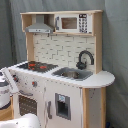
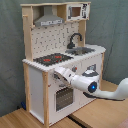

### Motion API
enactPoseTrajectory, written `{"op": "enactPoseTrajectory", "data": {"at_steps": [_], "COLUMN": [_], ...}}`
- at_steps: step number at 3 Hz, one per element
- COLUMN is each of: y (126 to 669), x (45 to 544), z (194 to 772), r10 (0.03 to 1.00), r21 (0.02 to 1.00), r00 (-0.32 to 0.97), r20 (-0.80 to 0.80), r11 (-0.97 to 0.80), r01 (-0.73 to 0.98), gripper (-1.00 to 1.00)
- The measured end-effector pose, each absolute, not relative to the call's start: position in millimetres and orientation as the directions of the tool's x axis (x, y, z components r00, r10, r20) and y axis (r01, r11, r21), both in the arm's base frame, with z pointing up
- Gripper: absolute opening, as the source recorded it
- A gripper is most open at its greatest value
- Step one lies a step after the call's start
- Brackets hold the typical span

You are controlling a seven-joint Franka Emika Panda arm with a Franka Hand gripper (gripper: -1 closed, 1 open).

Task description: Play with the kitchen

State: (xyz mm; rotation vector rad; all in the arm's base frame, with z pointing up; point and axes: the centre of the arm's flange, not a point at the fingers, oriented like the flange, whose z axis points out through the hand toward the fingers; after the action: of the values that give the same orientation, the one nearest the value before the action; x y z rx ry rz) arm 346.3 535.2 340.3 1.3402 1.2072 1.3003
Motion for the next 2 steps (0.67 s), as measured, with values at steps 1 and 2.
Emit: {"op": "enactPoseTrajectory", "data": {"at_steps": [1,2], "y": [535.1,537.9], "x": [346.3,344.6], "z": [340.2,340.4], "r10": [0.972,0.957], "r21": [0.97,0.956], "r00": [-0.017,-0.023], "r20": [0.235,0.288], "r11": [-0.233,-0.286], "r01": [0.064,0.067], "gripper": [-1.0,-1.0]}}
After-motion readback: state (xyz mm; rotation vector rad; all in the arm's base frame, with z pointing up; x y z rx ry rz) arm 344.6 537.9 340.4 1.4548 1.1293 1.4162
